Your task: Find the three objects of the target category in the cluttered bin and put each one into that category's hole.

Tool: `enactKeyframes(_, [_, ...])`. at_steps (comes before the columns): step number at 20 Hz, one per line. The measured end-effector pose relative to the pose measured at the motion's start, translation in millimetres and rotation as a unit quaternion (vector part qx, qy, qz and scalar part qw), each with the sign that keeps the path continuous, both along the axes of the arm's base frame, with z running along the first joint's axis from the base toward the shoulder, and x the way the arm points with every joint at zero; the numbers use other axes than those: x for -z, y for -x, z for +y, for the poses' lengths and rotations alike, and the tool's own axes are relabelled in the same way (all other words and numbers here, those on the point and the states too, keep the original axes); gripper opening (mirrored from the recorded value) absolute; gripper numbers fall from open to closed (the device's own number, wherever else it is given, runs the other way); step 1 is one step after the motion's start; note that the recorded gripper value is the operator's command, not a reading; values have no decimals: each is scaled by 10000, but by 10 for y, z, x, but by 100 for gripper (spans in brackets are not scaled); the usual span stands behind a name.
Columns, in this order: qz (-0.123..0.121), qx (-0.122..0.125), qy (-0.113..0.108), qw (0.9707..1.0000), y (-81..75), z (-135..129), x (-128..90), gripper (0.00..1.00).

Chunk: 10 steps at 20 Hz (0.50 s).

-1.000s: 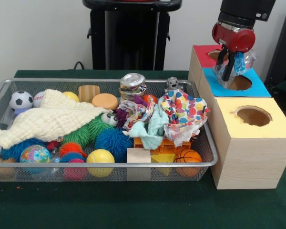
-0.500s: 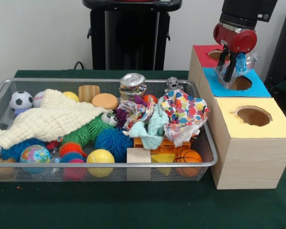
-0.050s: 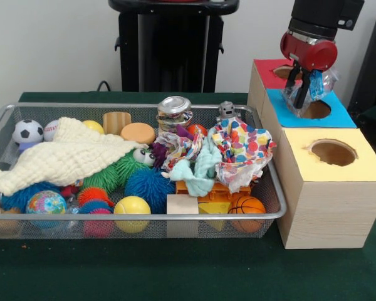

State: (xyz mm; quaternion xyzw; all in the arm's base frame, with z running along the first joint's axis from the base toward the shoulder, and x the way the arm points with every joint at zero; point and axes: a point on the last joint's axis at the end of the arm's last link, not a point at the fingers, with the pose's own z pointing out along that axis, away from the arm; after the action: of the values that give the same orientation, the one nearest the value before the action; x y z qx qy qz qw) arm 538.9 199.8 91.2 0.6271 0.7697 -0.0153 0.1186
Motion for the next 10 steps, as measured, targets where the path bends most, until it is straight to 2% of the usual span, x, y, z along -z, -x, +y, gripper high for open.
enactKeyframes(10, [26, -6, -30, 10000, -8, 14, 3, 0])
